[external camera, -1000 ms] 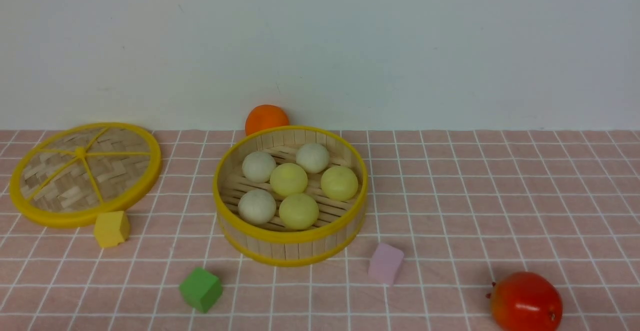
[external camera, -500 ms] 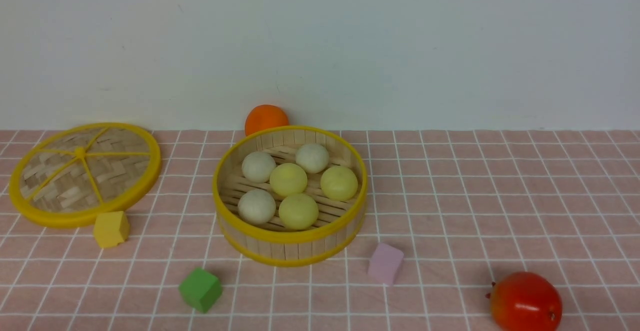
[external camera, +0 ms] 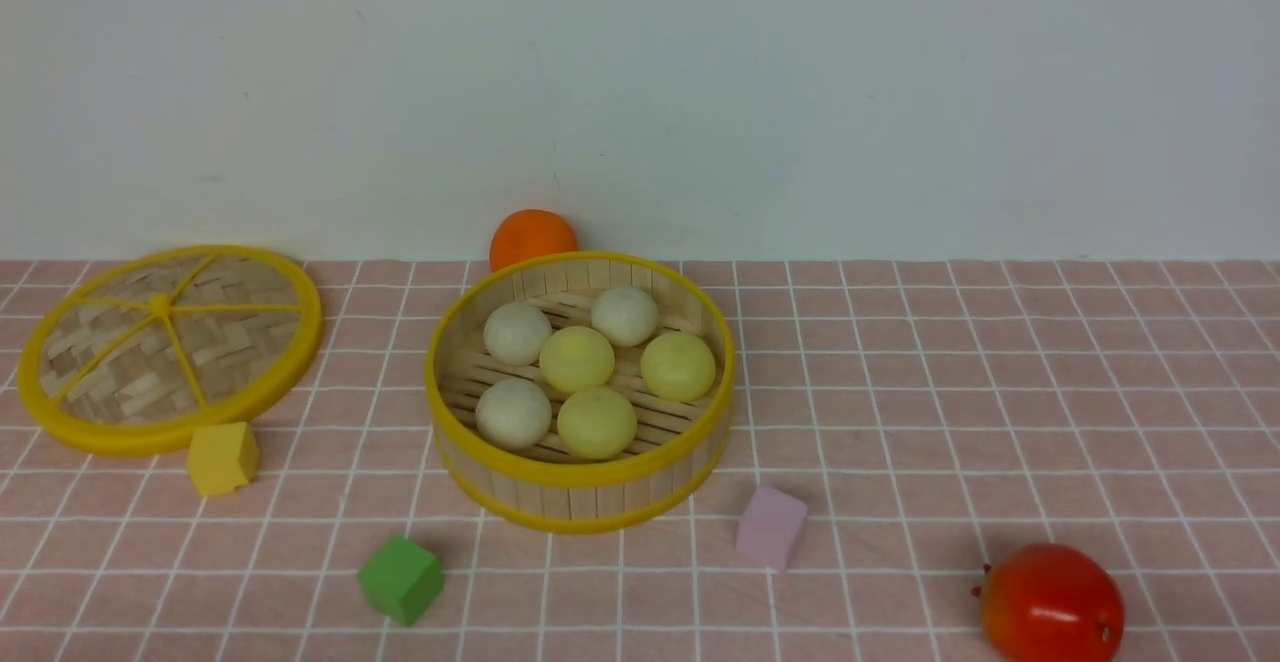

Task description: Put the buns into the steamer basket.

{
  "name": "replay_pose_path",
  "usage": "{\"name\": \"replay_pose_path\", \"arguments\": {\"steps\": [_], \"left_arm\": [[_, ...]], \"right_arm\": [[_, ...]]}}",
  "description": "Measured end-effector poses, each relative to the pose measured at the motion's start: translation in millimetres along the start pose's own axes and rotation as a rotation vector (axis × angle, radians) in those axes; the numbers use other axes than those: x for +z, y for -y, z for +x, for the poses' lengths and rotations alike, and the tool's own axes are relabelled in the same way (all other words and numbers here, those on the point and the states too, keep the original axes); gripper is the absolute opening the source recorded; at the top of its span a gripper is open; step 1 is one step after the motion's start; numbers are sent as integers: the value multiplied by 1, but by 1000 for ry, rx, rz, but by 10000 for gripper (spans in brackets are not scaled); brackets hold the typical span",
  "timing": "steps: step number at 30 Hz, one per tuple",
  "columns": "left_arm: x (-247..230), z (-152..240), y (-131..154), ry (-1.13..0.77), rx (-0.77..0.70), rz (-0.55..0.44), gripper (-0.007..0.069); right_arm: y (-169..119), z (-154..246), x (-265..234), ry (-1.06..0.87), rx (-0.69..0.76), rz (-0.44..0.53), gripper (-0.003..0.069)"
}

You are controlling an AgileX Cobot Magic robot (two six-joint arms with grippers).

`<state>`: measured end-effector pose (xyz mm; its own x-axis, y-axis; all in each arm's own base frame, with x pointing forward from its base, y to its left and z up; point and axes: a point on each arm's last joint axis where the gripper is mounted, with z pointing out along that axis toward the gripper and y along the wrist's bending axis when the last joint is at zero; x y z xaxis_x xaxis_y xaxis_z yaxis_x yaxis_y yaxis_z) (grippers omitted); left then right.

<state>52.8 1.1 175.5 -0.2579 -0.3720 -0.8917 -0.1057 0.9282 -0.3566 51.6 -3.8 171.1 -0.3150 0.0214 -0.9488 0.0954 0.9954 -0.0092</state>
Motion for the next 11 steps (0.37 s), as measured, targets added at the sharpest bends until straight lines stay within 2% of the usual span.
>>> {"name": "replay_pose_path", "arguments": {"steps": [11], "left_arm": [[0,0,0,0,0,0,55]], "right_arm": [[0,0,0,0,0,0,138]]}}
